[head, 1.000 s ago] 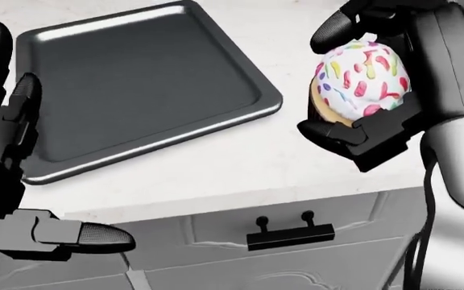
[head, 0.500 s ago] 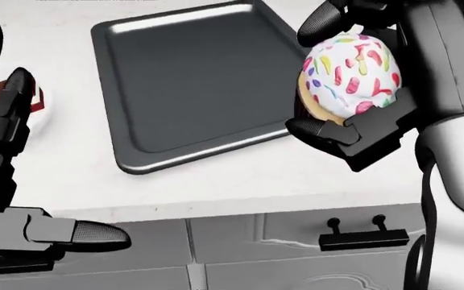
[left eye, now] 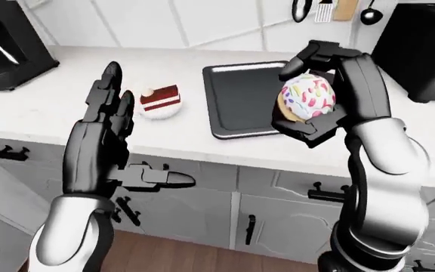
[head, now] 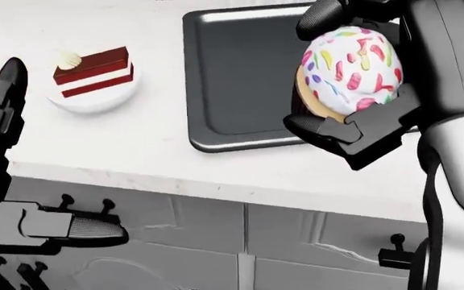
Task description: Pick up the bowl with cake and place it on the tray. Pick up the cupcake and place it on the tray.
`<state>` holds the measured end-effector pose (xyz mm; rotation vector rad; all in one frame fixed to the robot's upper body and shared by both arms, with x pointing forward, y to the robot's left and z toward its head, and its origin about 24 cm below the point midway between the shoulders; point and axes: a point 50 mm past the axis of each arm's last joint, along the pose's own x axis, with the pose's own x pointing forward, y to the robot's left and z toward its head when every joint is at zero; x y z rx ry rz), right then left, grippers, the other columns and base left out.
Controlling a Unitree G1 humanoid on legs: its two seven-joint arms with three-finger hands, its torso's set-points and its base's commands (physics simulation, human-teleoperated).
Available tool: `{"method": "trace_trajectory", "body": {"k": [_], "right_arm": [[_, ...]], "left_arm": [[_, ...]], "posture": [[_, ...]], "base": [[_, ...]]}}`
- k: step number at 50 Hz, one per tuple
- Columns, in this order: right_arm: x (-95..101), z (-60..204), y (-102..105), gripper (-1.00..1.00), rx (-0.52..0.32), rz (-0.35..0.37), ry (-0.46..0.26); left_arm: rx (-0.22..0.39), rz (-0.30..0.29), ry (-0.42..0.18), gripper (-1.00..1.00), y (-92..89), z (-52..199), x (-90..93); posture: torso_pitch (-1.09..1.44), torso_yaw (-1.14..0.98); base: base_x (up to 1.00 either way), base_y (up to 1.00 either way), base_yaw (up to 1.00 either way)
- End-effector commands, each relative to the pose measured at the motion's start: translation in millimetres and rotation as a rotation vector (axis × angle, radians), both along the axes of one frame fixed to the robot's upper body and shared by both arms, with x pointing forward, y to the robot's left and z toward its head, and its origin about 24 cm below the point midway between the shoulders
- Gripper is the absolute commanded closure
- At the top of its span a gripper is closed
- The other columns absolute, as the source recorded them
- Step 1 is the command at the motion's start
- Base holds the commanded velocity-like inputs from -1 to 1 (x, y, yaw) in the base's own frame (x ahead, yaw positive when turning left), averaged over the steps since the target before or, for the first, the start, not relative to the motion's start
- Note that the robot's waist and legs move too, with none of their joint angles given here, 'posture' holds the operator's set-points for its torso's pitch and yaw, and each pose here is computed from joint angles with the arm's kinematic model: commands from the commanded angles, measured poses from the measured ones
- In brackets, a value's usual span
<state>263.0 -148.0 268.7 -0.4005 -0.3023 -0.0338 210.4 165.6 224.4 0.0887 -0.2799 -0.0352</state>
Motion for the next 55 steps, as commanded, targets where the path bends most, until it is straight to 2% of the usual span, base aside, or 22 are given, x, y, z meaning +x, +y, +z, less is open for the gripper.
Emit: {"method": "trace_trajectory", "body": {"k": [1, 14, 22, 55], "right_arm": [[-6.5, 13, -1, 1.00, -0.009, -0.012, -0.084], [-6.1, 12, -3, 1.00, -0.011, -0.025, -0.086], [-6.5, 11, -4, 1.00, -0.010, -0.027, -0.091], [-11.7, 14, -7, 1.00, -0.007, -0.033, -0.103]], "left_arm": [[0.003, -0.014, -0.067, -1.00, -3.0, 9, -3.2], [0.016, -0.012, -0.073, -1.00, -0.3, 21, 4.0], [0.031, -0.019, -0.091, -1.00, -2.8, 29, 1.5], [0.040, -0.025, -0.104, -1.00, -2.9, 32, -1.8]], "posture": [[0.00, 0.00], [0.00, 0.00], [0.00, 0.00], [0.00, 0.00]], "base": [[0.00, 0.00, 0.77], [0.04, 0.00, 0.00], [0.13, 0.00, 0.00], [0.09, 0.00, 0.00]]}}
